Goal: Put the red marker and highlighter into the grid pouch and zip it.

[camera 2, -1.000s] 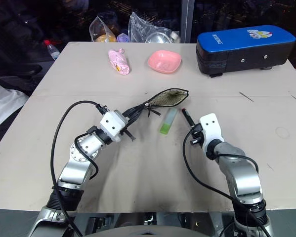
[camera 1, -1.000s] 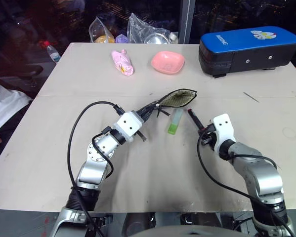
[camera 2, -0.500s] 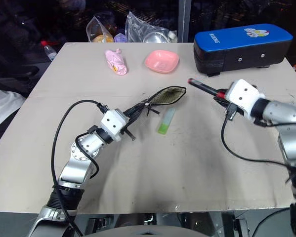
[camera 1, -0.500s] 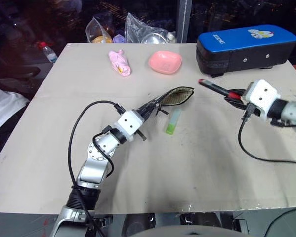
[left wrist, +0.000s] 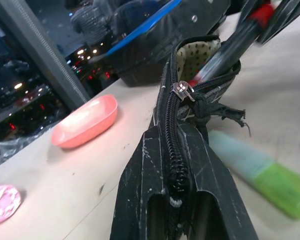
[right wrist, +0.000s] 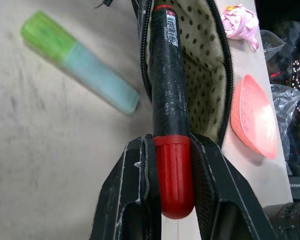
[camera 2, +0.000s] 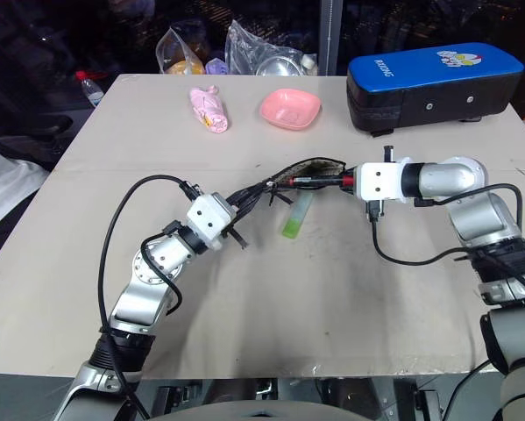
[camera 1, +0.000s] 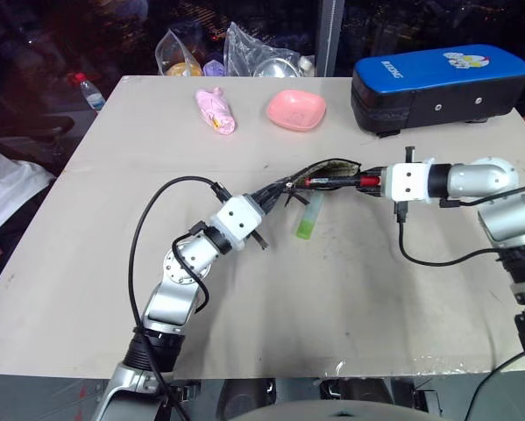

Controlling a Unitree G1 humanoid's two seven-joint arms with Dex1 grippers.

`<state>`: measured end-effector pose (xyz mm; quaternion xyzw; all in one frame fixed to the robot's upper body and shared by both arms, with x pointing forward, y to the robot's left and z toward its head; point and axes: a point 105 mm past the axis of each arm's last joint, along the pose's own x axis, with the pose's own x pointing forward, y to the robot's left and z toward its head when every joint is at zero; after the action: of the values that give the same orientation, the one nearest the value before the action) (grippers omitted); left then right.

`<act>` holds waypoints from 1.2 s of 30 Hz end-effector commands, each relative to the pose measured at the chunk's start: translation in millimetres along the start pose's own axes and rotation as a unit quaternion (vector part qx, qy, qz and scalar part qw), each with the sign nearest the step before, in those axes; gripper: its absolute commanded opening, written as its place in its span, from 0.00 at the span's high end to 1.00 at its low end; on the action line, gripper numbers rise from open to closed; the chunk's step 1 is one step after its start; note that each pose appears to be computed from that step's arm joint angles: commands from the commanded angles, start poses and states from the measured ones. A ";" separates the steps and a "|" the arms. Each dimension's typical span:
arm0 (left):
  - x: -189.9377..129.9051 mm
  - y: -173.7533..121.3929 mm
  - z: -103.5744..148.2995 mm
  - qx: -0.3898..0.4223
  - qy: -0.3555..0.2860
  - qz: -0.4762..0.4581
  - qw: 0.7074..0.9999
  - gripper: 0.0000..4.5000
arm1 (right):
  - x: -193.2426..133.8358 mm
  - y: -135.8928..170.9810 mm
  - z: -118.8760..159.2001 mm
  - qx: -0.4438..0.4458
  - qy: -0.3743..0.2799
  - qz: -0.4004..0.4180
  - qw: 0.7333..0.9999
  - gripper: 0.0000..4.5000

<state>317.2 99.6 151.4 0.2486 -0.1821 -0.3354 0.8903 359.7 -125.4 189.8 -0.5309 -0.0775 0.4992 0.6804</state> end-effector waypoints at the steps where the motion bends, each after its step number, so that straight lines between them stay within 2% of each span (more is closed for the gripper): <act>1: 2.8 0.6 16.4 0.014 -0.030 0.004 0.999 1.00 | 13.9 -11.7 18.5 -0.063 -0.024 0.005 0.998 0.94; 7: 5.5 -5.2 17.6 0.007 -0.038 -0.002 0.999 1.00 | 47.4 -18.5 50.6 -0.130 -0.062 0.012 0.989 0.94; 13: 6.5 -3.7 17.5 0.000 -0.041 0.007 0.999 1.00 | 57.2 -21.8 57.7 -0.143 -0.077 -0.004 0.987 0.94; 15: 4.6 -1.9 12.6 -0.006 -0.033 0.015 0.999 1.00 | 54.5 -27.4 54.1 -0.140 -0.069 -0.014 0.988 0.70; 16: 3.9 -0.8 10.6 -0.008 -0.029 0.019 0.999 1.00 | 51.8 -30.0 52.7 -0.136 -0.067 -0.019 0.988 0.61; 21: -0.5 8.3 -3.8 -0.036 -0.009 0.056 0.998 1.00 | 21.7 -44.6 59.9 -0.080 -0.115 -0.072 0.987 0.07; 22: -1.7 10.0 -6.1 -0.041 -0.007 0.062 0.997 1.00 | 15.6 -44.0 60.8 -0.065 -0.124 -0.075 0.987 0.02; 25: -3.9 17.2 -9.6 -0.053 -0.005 0.084 0.995 1.00 | 3.5 -43.5 61.0 0.001 -0.138 -0.097 0.986 0.02; 30: -24.7 17.9 2.9 -0.057 -0.015 0.111 0.992 1.00 | 5.8 -19.1 60.3 0.146 -0.149 -0.115 0.971 0.02; 34: -27.6 38.4 0.9 -0.059 -0.011 0.145 0.988 1.00 | 30.6 23.9 53.5 0.326 -0.137 -0.133 0.926 0.02; 36: -28.4 45.9 1.3 -0.054 -0.010 0.152 0.987 1.00 | 41.8 39.1 51.1 0.375 -0.113 -0.133 0.911 0.02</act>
<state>320.4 143.8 156.5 0.1654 -0.1804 -0.2206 0.9441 323.6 -63.7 156.3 -0.1738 -0.0370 0.4785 0.8599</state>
